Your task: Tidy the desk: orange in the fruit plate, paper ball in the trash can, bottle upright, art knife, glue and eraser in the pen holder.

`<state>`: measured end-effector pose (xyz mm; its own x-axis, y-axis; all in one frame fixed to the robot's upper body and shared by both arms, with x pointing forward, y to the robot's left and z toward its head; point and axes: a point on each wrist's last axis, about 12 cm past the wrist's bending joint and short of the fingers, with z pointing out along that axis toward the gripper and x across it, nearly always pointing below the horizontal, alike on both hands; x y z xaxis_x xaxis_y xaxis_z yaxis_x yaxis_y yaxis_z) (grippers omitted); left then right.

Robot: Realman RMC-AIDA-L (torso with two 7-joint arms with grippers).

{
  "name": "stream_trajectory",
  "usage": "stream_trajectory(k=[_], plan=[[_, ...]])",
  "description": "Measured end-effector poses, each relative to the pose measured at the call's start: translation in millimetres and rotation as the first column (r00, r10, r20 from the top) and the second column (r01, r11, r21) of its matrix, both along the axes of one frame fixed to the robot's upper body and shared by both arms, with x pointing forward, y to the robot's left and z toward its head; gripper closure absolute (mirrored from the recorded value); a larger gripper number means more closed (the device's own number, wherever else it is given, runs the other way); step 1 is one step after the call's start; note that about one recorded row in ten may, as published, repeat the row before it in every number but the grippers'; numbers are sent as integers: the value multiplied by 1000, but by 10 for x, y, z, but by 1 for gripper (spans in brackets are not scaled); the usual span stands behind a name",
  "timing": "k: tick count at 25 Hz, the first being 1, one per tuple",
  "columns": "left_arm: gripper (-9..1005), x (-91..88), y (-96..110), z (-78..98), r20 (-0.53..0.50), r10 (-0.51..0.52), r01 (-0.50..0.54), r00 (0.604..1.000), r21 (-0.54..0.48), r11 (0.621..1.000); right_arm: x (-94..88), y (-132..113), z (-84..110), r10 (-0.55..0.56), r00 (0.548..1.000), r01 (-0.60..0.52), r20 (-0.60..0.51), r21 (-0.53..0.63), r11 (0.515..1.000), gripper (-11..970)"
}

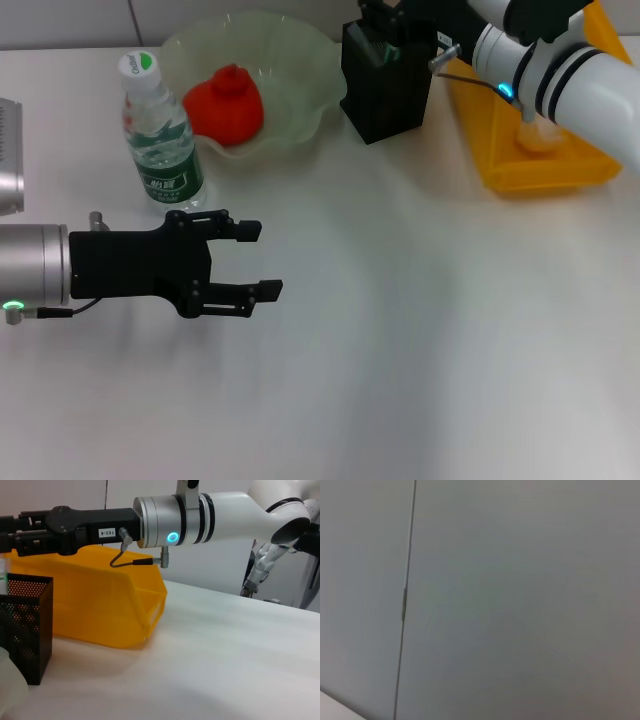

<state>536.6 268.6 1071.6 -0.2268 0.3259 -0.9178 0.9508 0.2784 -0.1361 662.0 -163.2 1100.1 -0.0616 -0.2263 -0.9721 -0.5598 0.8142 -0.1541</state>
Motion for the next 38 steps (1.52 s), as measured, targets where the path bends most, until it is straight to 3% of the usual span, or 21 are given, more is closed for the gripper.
stream_trajectory(k=[2, 6, 10, 14, 19, 23, 25, 34, 38], plan=[[184, -1, 0, 0, 0, -1, 1, 1000, 1, 1000, -5, -5, 11, -1, 1000, 1, 3, 13, 1000, 327], [184, -3, -1, 0, -1, -4, 4, 1000, 1, 1000, -35, -22, 45, 3, 1000, -4, 17, 59, 998, 278], [183, -7, -3, 7, -5, -6, 6, 1000, -7, 1000, -172, -85, 96, 53, 997, -63, 51, 206, 977, 230], [183, -25, -32, 8, -14, -15, 14, 1000, -26, 1000, -481, -263, 145, 157, 982, -184, 100, 388, 903, 193], [183, -64, -43, 10, -25, -29, 27, 999, -49, 998, -917, -629, 133, 346, 933, -345, 95, 503, 793, 192], [183, -112, -27, 3, -35, -32, 30, 999, -69, 997, -1170, -913, 82, 485, 874, -434, 33, 504, 747, 192], [183, -132, -28, 8, -37, -37, 34, 999, -84, 996, -1303, -1031, 12, 572, 818, -481, -57, 477, 736, 192], [183, -269, -93, 70, 5, -55, 55, 998, -277, 959, -1468, -1122, -172, 651, 715, -537, -255, 396, 745, 193], [184, -335, -153, 20, 19, -47, 51, 999, -331, 942, -1512, -1099, -252, 665, 681, -570, -305, 348, 744, 193]])
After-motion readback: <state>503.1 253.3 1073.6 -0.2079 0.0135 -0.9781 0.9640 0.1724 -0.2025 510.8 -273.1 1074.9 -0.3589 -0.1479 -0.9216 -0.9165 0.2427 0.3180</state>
